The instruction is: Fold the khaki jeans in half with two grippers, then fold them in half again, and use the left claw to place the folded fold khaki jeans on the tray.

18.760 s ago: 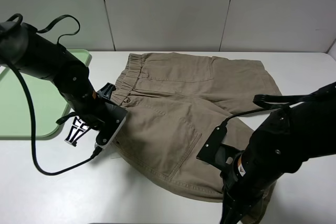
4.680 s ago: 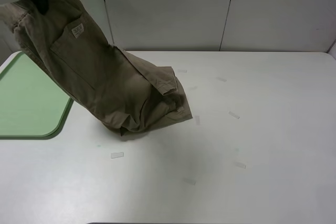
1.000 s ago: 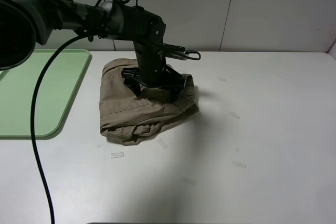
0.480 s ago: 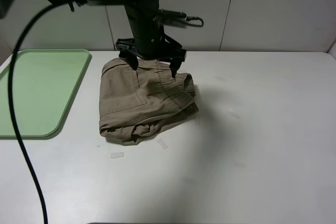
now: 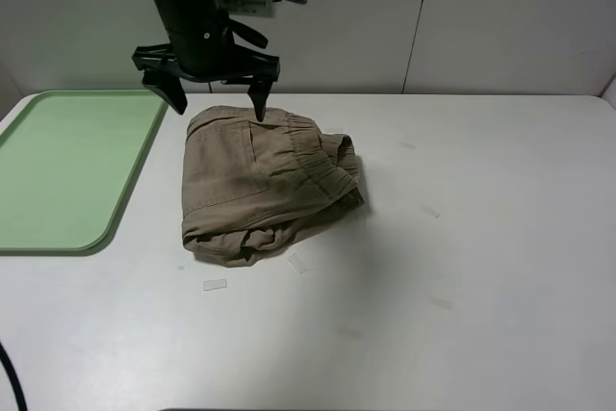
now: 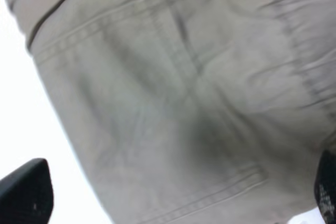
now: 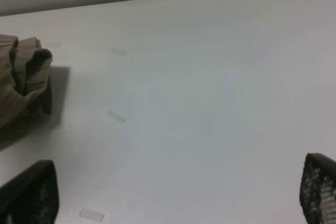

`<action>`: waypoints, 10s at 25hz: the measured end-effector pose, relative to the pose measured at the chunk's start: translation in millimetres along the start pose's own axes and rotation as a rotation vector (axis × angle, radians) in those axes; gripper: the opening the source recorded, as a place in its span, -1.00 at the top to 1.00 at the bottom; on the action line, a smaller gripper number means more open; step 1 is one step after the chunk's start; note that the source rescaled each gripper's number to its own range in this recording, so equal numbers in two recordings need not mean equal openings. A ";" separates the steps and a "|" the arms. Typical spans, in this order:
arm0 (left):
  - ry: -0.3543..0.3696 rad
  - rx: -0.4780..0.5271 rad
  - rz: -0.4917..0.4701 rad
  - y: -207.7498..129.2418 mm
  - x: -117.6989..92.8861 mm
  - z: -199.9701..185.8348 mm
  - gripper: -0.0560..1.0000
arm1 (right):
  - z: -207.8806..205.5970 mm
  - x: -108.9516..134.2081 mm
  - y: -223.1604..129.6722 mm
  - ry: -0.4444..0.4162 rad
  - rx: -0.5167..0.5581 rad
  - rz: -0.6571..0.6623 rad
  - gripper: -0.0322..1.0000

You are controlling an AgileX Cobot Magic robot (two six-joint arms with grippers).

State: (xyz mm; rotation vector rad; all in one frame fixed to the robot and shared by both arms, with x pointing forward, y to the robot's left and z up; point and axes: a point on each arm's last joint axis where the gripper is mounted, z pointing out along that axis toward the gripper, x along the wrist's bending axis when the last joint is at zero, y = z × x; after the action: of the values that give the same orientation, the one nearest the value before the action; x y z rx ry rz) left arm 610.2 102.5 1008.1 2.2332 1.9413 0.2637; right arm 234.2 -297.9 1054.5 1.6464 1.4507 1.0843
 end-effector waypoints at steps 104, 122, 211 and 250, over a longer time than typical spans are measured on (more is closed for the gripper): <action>0.133 -0.205 -0.456 -71.1 285.3 95.3 0.78 | 0.0 0.5 -0.1 0.006 0.001 0.004 -1.00; 0.182 -0.240 -0.435 -70.3 322.1 96.7 0.78 | 0.0 0.5 -0.1 0.006 0.001 0.004 -1.00; 0.091 -0.604 -0.115 -332.5 148.3 -195.2 -1.00 | 0.0 0.5 -0.1 0.006 0.001 0.004 -1.00; 0.045 -0.707 -0.055 -387.3 138.0 -126.2 -1.00 | 0.0 0.5 -0.1 0.006 0.001 0.004 -1.00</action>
State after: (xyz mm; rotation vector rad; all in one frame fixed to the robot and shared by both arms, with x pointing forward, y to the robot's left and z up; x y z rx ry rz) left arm 226.4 294.0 1039.4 1.7110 1.5757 0.8452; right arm 234.1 -297.4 1054.5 1.6484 1.4527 1.0913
